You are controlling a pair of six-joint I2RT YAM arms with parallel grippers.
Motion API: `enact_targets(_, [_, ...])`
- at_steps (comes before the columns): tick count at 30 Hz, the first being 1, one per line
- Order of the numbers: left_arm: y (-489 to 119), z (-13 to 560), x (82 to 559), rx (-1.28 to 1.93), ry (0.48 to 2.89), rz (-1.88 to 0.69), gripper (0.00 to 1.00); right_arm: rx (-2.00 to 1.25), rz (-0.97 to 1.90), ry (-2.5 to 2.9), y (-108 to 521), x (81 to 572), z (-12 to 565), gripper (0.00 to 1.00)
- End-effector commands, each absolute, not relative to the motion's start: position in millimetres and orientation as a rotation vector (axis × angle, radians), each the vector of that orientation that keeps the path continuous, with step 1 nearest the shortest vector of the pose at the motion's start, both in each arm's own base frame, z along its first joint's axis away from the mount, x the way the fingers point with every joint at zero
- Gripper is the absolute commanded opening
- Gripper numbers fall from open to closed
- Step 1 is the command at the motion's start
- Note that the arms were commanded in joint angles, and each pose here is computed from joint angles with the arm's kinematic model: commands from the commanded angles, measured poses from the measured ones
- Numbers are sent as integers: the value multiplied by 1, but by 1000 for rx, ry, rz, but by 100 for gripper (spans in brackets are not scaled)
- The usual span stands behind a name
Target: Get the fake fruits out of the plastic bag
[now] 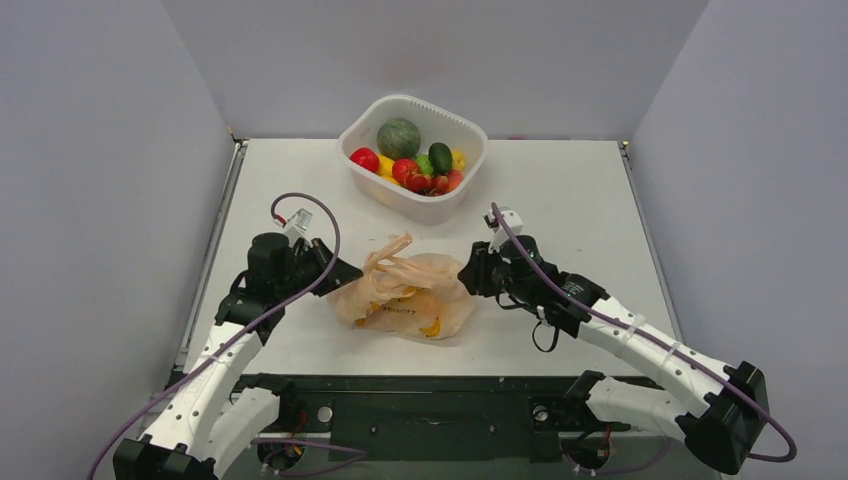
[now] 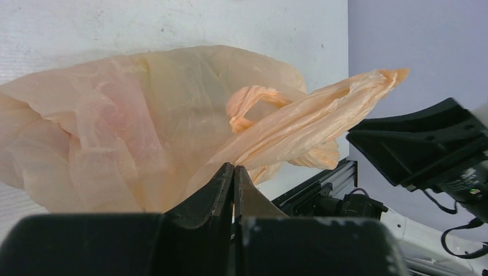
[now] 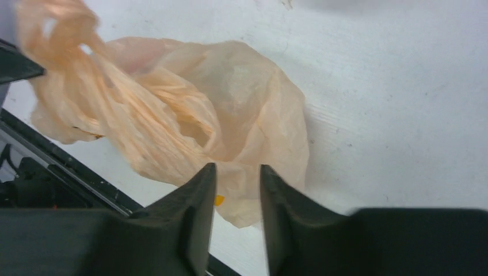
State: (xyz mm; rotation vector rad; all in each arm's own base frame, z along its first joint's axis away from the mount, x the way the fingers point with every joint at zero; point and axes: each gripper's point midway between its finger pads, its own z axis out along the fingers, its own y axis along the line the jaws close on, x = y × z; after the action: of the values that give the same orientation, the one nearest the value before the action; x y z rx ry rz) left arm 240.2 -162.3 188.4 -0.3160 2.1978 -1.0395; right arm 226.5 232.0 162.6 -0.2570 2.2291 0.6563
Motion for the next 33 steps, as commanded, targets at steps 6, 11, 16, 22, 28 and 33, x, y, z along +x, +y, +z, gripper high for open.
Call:
enact_targets(6, [-177,209,238,-236,2106,-1186,0,-619,493,1973,289,217,261,59])
enact_targets(11, [-176,211,235,-228,2101,-1188,0,-671,267,1956,312,232,263,72])
enact_targets(16, [-174,211,233,-258,2081,-1194,0,-657,85,1969,317,238,240,74])
enact_targets(22, [-175,203,235,-377,2044,-1254,0,-652,-51,1959,317,238,217,70])
enact_targets(28, [-174,203,237,-432,2024,-1276,0,-710,-48,1970,335,233,200,66])
enact_targets(33, [-173,202,238,-425,2053,-1242,0,-699,-4,1965,335,222,197,69])
